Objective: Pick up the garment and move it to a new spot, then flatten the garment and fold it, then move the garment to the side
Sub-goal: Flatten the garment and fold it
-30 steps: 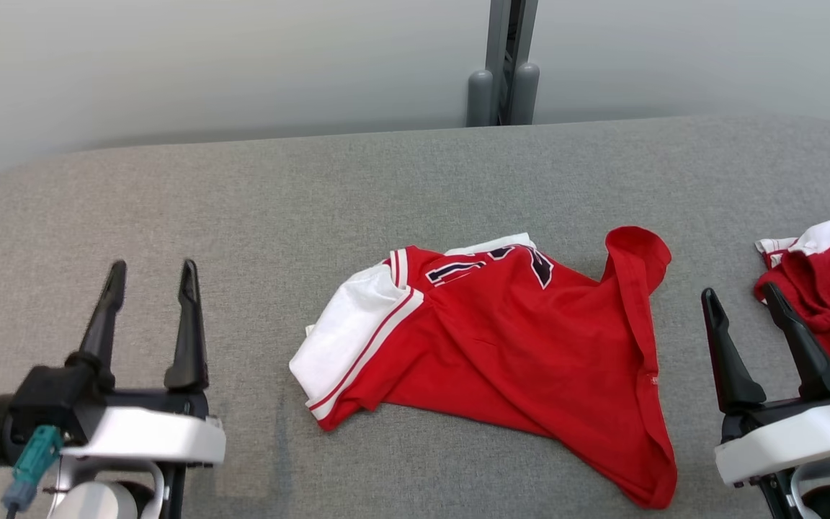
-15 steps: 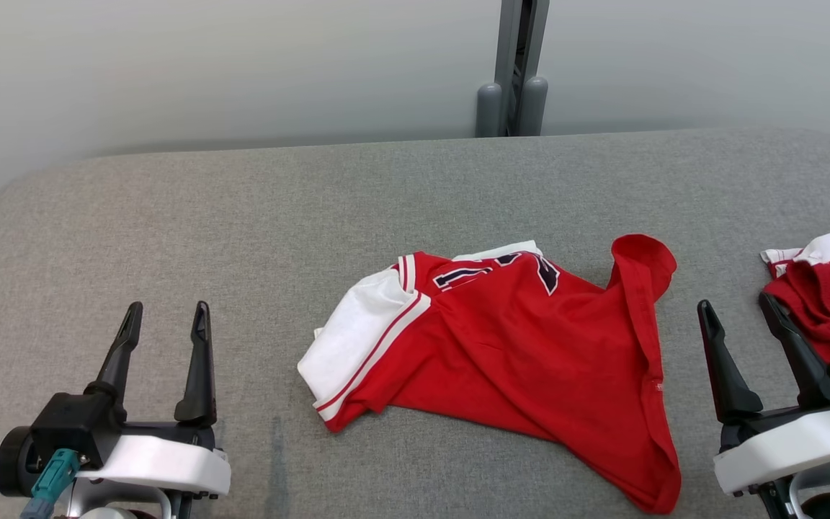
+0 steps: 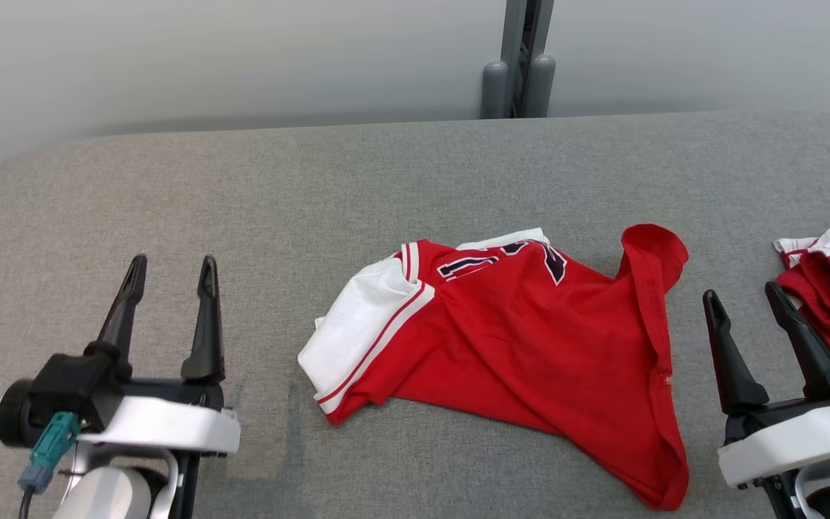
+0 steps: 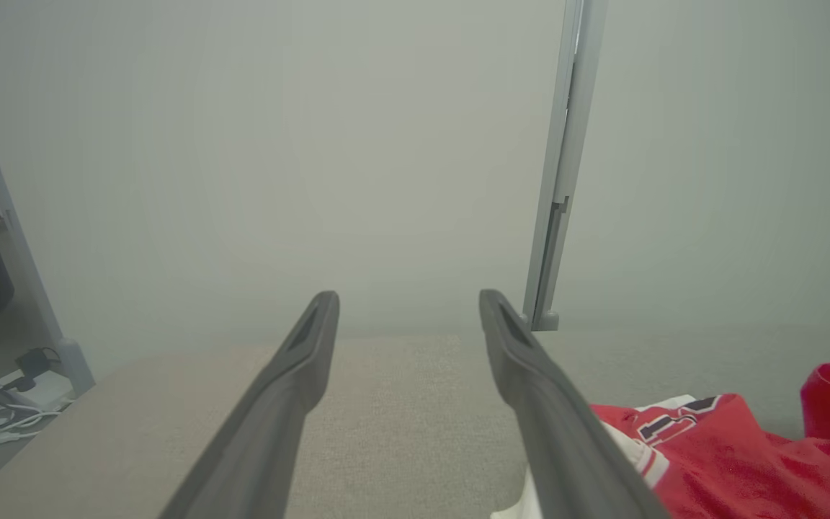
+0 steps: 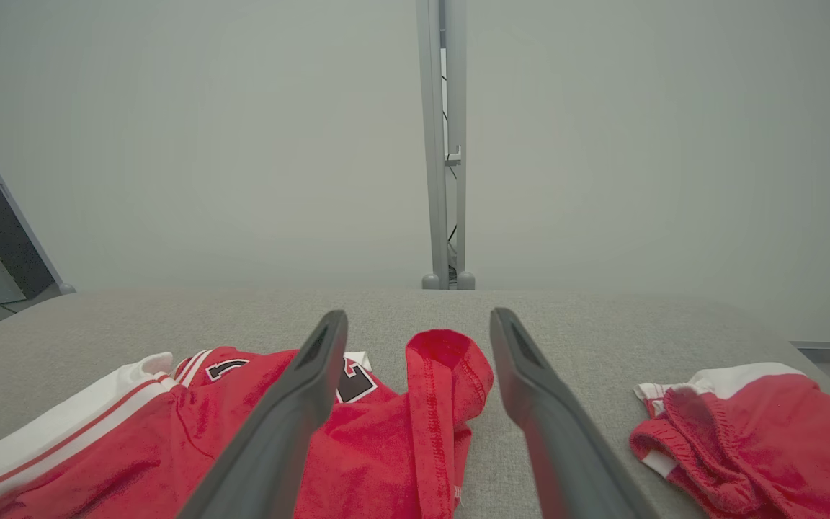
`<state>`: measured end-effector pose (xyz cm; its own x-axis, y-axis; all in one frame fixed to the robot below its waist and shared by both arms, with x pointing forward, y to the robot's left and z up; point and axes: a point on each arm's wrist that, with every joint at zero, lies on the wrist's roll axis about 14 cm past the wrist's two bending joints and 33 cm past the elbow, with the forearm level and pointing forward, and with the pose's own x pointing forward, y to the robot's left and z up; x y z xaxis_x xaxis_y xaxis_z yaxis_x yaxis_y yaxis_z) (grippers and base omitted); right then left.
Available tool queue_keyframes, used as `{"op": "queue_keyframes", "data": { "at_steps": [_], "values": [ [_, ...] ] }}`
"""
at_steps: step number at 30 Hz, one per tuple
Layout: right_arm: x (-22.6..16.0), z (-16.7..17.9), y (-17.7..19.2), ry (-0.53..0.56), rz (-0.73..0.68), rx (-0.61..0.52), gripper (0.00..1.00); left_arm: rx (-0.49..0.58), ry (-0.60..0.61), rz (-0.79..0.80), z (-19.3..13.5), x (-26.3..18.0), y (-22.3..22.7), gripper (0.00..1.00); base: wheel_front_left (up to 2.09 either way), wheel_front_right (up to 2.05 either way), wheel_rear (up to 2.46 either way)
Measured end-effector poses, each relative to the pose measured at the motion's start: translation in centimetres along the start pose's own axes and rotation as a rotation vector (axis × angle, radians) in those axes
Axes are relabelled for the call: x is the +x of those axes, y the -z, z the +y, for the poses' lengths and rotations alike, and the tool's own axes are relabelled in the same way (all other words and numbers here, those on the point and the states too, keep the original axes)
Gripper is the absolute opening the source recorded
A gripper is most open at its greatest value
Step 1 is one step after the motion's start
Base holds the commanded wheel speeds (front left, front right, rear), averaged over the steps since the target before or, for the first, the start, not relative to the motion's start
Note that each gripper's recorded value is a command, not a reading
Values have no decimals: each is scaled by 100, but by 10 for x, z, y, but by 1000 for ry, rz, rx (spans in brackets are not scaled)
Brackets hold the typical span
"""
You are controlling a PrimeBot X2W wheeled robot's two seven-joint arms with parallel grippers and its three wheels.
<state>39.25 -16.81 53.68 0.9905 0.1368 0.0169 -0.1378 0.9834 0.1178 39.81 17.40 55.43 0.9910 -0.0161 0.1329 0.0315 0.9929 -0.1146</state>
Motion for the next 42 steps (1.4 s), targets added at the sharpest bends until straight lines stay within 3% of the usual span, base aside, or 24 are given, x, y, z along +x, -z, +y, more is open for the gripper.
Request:
{"op": "queue_keyframes", "data": {
  "at_steps": [5,13,19,25,26,27,39,42],
  "values": [
    [9,0,4,-3,6,3,100,-29,118,-40,-29,36,-15,100,0,0,0],
    [18,-6,16,9,29,20,100,-129,362,462,-87,56,90,100,0,0,0],
    [15,-23,32,60,64,31,100,-188,387,727,-93,50,153,100,0,0,0],
    [14,-32,40,88,77,35,100,-239,413,896,-100,33,187,100,0,0,0],
    [14,-32,40,88,77,35,100,-241,417,903,-100,31,189,73,0,0,0],
    [16,-32,40,86,76,38,100,-243,420,897,-100,32,188,0,0,0,0],
    [23,-28,31,67,44,49,100,-124,390,515,-88,95,122,0,0,0,0],
    [22,-29,26,72,30,46,100,-25,362,260,-82,123,67,0,0,0,0]
  ]
}}
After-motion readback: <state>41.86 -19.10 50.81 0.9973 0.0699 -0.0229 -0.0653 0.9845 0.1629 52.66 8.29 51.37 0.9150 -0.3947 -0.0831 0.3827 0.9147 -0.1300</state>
